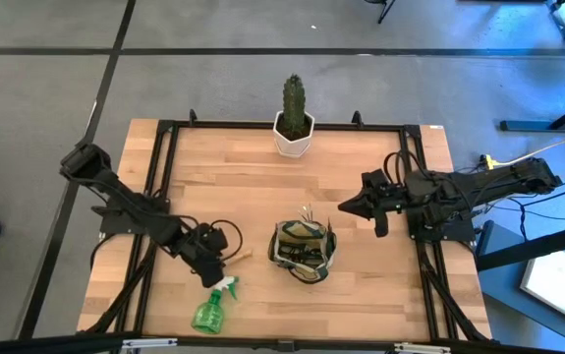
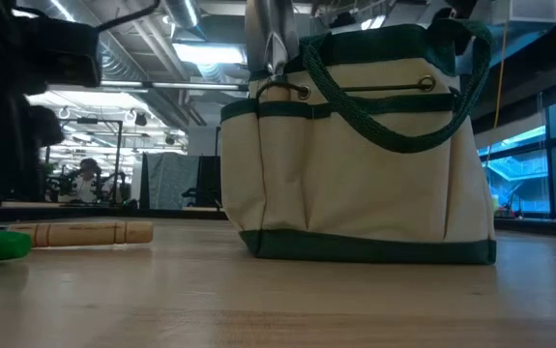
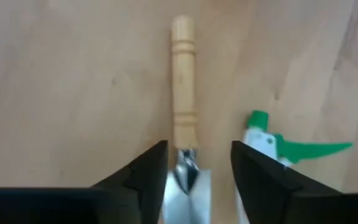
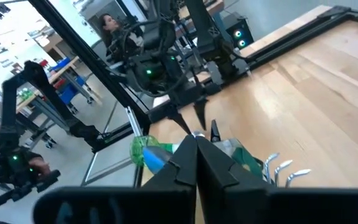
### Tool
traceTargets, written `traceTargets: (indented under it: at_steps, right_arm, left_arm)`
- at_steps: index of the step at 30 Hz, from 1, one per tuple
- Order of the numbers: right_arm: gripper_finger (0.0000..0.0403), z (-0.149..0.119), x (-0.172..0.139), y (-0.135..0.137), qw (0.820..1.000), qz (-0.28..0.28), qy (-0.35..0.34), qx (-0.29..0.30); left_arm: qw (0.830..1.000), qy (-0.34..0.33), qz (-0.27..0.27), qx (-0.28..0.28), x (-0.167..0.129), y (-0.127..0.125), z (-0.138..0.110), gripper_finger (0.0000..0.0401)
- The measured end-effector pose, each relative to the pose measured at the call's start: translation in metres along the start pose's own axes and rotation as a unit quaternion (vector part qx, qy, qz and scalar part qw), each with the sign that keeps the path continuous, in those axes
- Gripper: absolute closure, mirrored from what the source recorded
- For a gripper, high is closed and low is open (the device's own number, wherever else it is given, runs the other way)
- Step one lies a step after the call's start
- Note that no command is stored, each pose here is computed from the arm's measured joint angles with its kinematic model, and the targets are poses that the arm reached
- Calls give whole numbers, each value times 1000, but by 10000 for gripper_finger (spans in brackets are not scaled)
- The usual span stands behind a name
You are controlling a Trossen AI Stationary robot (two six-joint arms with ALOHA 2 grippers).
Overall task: Pick & Place Garden tools in Gardening bag
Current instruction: Put the brown trowel into the green gardening bag
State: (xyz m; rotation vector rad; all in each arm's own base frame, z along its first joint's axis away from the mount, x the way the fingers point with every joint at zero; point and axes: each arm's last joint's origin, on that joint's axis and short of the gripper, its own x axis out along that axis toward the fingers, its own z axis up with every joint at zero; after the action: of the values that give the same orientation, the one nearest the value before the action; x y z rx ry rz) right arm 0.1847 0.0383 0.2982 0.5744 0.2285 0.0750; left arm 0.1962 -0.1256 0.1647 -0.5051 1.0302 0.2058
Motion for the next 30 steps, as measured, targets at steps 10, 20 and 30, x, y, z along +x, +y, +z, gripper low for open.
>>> traceTargets:
  at_steps: [10,20,30]
  right_arm:
    - [285,5,0,2,999,3,-33,12]
    - [182,5,0,2,999,5,-30,29]
    - [179,5,0,2,999,6,-29,38]
  left_arm:
    - [999,35,-19,35,19,4,10,212]
    - [997,68,0,39,38,5,5,212]
    - [997,66,3,36,42,5,5,223]
